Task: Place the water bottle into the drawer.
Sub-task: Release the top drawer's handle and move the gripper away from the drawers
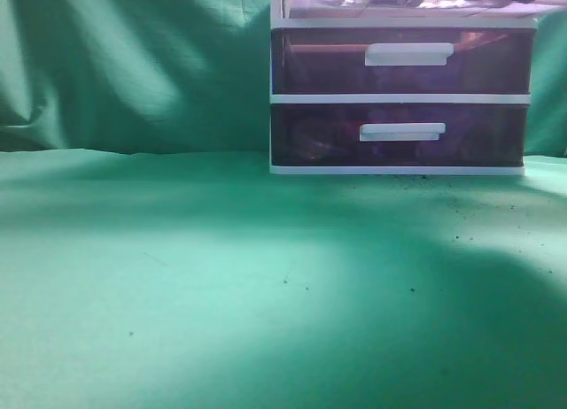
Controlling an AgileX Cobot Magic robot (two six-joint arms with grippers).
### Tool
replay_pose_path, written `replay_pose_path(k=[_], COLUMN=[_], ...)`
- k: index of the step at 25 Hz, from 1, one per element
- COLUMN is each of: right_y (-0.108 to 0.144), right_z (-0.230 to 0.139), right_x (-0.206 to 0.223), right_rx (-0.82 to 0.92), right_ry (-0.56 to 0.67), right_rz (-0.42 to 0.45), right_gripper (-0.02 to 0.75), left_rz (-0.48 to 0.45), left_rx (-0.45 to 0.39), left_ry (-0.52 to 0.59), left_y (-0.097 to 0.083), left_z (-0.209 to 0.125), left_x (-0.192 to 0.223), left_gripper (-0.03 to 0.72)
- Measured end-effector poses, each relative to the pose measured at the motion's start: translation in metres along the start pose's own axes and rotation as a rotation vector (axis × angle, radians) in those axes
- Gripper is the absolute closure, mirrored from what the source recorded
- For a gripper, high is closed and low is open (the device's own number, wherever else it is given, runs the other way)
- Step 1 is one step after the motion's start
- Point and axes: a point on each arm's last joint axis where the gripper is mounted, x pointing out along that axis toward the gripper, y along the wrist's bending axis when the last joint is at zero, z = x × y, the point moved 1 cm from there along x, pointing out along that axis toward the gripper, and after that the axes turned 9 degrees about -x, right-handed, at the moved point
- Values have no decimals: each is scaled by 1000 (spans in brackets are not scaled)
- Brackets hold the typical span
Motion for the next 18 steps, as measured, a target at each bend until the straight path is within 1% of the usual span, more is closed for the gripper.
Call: replay_pose_path(k=[3, 5, 8, 10, 13, 18], right_y=[-9, -12, -14, -16, -16, -17], right_z=[-5, -9, -13, -15, -16, -16], right_x=[24, 41, 65, 77, 85, 87], right_rx=[-16, -17, -19, -23, -36, -29], right_ry=[11, 17, 21, 22, 18, 17], right_rz=[-8, -6, -17, -30, -34, -37], right_gripper=[648, 648, 648, 648, 648, 648], left_rz=[-58, -98, -138, -158, -173, -175], left_rx=[-32, -68, -113, -137, -153, -155], left_ry=[-10, -11, 39, 54, 44, 32], left_y=[3, 5, 6, 7, 9, 10], left_z=[-36, -58, -92, -106, -113, -114], left_x=[-18, -32, -40, -45, -53, -57], left_gripper=[688, 688, 688, 688, 688, 688])
